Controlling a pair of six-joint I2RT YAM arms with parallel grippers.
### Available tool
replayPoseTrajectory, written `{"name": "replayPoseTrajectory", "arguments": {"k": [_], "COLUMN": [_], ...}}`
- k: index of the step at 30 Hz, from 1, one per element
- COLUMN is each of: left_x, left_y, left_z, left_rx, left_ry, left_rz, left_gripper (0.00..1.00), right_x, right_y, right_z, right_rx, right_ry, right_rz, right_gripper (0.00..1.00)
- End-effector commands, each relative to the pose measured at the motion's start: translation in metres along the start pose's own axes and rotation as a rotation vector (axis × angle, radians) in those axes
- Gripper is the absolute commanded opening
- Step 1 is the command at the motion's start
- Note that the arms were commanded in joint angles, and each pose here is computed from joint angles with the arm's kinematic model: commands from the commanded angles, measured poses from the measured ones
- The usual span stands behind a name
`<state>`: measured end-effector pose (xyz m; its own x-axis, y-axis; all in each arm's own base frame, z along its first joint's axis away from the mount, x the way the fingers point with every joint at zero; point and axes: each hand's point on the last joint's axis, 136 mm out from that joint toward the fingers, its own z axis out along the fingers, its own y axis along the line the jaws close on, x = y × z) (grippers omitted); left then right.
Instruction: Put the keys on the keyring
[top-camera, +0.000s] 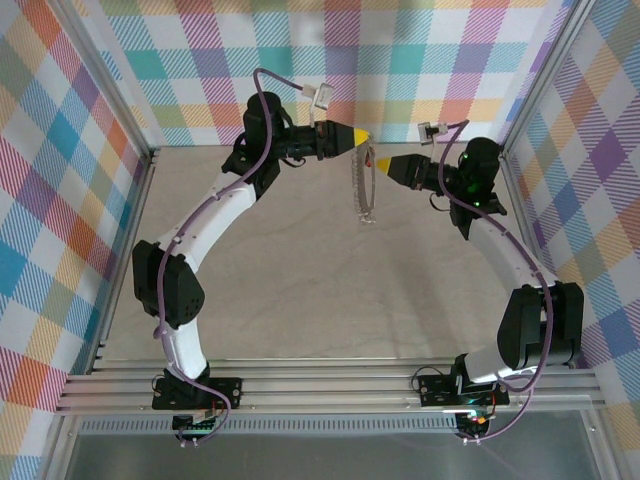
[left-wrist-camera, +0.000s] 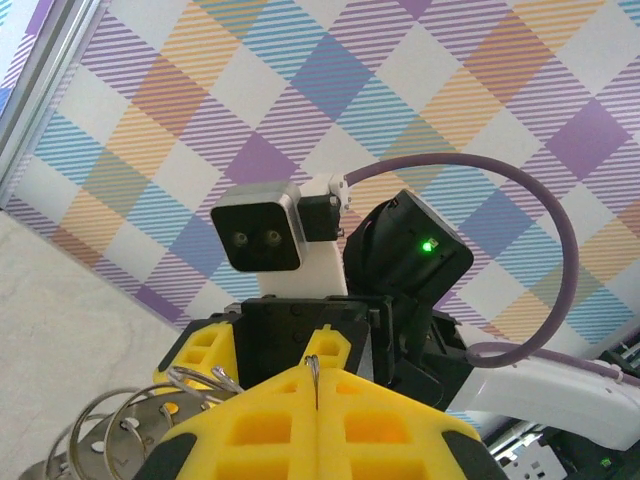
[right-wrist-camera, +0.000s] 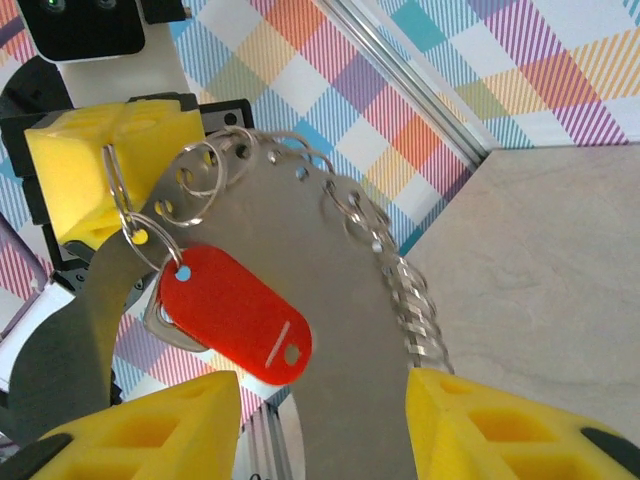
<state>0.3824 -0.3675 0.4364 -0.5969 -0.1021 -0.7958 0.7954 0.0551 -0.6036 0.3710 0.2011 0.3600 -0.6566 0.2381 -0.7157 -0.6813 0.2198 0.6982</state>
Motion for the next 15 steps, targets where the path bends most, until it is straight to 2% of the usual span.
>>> {"name": "replayPoseTrajectory", "arguments": {"k": [1, 15], "left_x": [-0.011, -0.007], "left_y": [-0.035, -0.038], "left_z": [-0.003, 0.002], "left_rx": [0.062, 0.075], "left_ry": [-0.025, -0.013], "left_rz": [0.067, 0.067], "left_gripper": [0.00, 0.00], "right_x": [-0.013, -0.012], "right_y": [0.020, 0.047], "right_z": [-0.004, 0.014], "right_rx": [-0.019, -0.087], "right_ry": [-0.037, 0.011], "right_rz": [-0.081, -0.145], "right_gripper": [0.51, 0.55]}}
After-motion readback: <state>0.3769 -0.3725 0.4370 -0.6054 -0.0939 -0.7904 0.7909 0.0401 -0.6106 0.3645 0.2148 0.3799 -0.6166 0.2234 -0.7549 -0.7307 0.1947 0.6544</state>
